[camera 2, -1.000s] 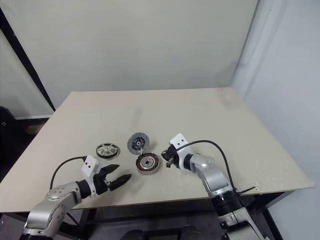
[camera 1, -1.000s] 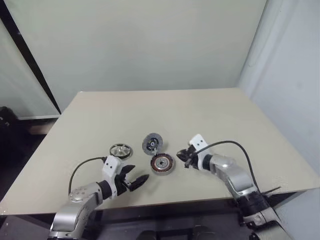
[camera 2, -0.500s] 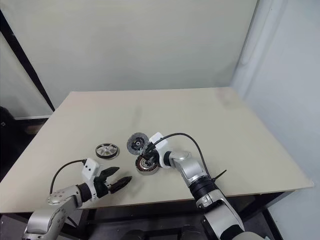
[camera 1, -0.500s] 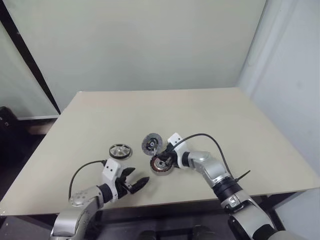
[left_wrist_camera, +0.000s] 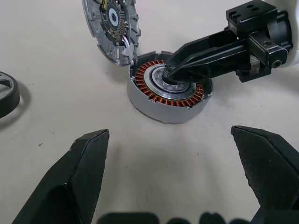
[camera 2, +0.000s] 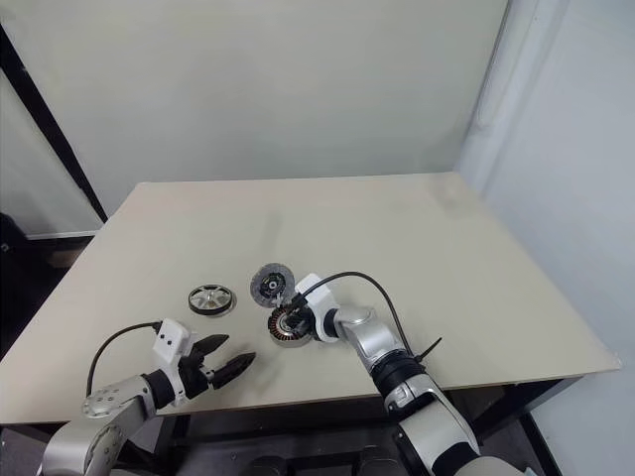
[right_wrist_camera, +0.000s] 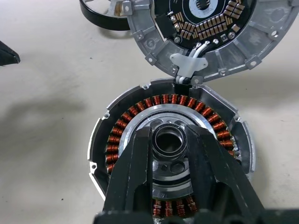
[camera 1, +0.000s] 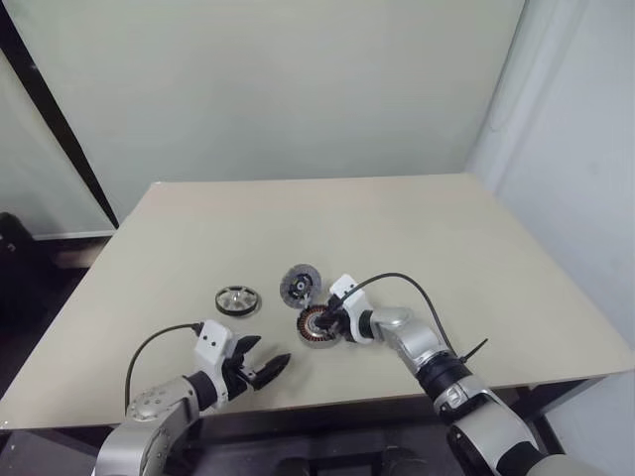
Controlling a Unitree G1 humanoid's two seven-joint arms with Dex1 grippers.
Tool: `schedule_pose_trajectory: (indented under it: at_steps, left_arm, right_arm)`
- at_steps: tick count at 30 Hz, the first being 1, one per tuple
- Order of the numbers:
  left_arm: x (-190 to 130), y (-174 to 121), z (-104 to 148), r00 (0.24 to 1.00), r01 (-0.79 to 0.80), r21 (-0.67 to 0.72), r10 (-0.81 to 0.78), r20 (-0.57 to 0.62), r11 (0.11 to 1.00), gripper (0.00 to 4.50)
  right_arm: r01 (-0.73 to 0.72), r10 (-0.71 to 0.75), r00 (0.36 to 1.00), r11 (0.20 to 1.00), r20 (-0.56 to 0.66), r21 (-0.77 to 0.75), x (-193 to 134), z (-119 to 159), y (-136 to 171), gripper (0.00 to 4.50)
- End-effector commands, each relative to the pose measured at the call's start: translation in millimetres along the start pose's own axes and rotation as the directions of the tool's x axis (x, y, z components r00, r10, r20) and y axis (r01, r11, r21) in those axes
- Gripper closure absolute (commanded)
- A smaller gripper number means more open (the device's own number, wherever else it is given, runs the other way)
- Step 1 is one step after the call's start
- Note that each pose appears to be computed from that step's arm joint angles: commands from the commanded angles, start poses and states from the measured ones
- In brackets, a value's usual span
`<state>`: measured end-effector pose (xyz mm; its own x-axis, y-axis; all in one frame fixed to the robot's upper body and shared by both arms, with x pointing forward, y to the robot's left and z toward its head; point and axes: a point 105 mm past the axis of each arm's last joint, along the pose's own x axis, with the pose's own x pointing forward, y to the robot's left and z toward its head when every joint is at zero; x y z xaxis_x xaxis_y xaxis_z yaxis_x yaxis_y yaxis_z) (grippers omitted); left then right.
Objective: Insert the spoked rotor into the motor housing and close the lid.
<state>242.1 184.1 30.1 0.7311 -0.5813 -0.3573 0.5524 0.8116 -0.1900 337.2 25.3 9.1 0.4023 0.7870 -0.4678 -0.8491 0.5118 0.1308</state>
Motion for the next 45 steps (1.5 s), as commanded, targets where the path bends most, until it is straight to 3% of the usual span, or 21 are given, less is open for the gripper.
schedule_pose_trajectory:
  at_steps: [1, 19, 27, 39, 42, 45]
  left_arm:
    - [-1, -1, 18, 0.999, 0.004, 0.034, -0.006, 0.052, 0.999, 0.0]
    - [2, 0, 22, 0.998, 0.001, 0.042, -0.004, 0.059, 0.999, 0.0]
    - [2, 0, 21, 0.998, -0.001, 0.04, -0.002, 0.059, 0.999, 0.0]
    - [3, 0, 21, 0.998, 0.001, 0.037, -0.003, 0.061, 0.999, 0.0]
    - [3, 1, 21, 0.998, -0.001, 0.038, -0.002, 0.062, 0.999, 0.0]
    - [3, 1, 22, 0.998, -0.002, 0.039, 0.0, 0.062, 0.999, 0.0]
  right_arm:
    - [0.0, 0.002, 0.999, 1.0, 0.048, -0.03, -1, 15, -1, 3.78]
    - [0.016, -0.016, 1.0, 1.0, 0.023, -0.023, 3, 7, -4, 3.78]
    - [0.001, 0.0, 0.999, 1.0, 0.046, -0.02, 0, 14, -1, 1.21]
    - [-0.024, 0.026, 0.995, 1.0, 0.1, -0.018, -10, 32, 4, 1.21]
    - [-0.007, 0.012, 0.996, 0.999, 0.084, -0.051, -10, 29, 3, 1.82]
    - [0.001, 0.005, 0.998, 0.995, 0.06, -0.096, -9, 24, 3, 2.83]
